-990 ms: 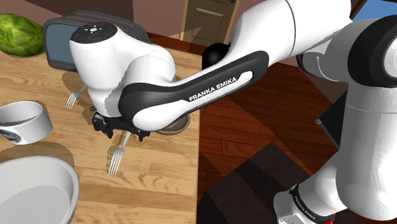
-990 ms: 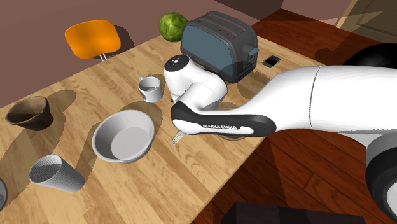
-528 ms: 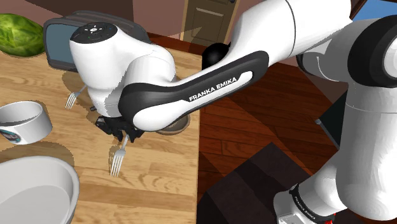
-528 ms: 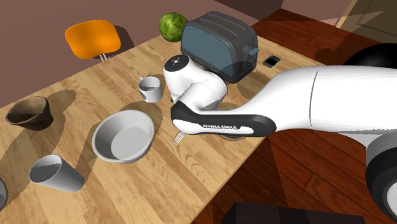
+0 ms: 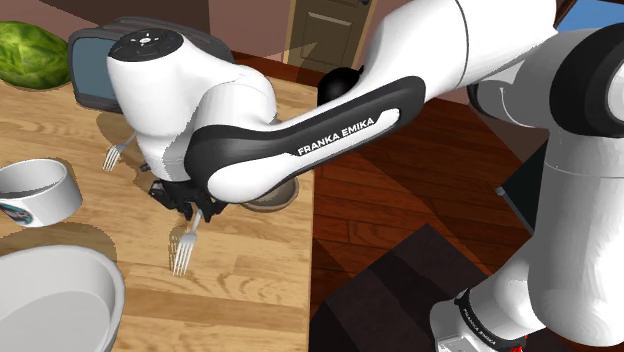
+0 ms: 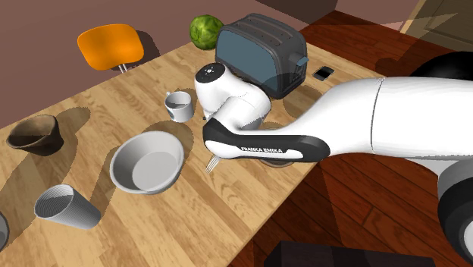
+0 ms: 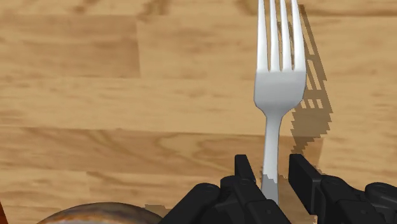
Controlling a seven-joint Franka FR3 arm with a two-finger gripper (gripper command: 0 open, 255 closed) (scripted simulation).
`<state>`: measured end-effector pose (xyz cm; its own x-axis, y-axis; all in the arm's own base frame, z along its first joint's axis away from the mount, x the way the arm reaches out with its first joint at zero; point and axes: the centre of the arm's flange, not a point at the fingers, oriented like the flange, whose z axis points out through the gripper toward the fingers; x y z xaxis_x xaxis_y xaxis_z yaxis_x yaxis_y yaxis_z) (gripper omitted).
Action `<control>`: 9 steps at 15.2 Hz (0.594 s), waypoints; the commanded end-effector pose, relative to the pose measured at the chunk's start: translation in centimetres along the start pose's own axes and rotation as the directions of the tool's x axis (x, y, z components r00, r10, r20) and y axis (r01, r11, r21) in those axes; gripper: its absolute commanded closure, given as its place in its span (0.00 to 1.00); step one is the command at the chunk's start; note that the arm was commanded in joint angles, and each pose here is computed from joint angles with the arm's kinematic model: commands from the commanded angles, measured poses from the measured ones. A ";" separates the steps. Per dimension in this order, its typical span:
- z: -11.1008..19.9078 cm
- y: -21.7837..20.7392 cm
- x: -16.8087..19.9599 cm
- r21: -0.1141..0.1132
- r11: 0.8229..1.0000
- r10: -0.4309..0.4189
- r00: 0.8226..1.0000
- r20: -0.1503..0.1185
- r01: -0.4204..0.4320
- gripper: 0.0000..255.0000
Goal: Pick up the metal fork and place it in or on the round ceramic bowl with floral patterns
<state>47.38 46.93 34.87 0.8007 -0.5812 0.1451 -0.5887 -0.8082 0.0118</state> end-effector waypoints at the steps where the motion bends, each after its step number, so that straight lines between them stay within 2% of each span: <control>1: -0.9 0.0 0.2 0.000 1.000 0.000 1.000 0.000 0.000 1.00; 9: -5.1 0.1 0.8 0.000 1.000 0.000 1.000 0.000 0.000 1.00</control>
<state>47.41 46.93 39.55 0.8007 -0.5812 0.1452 -0.5888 -0.8082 0.0117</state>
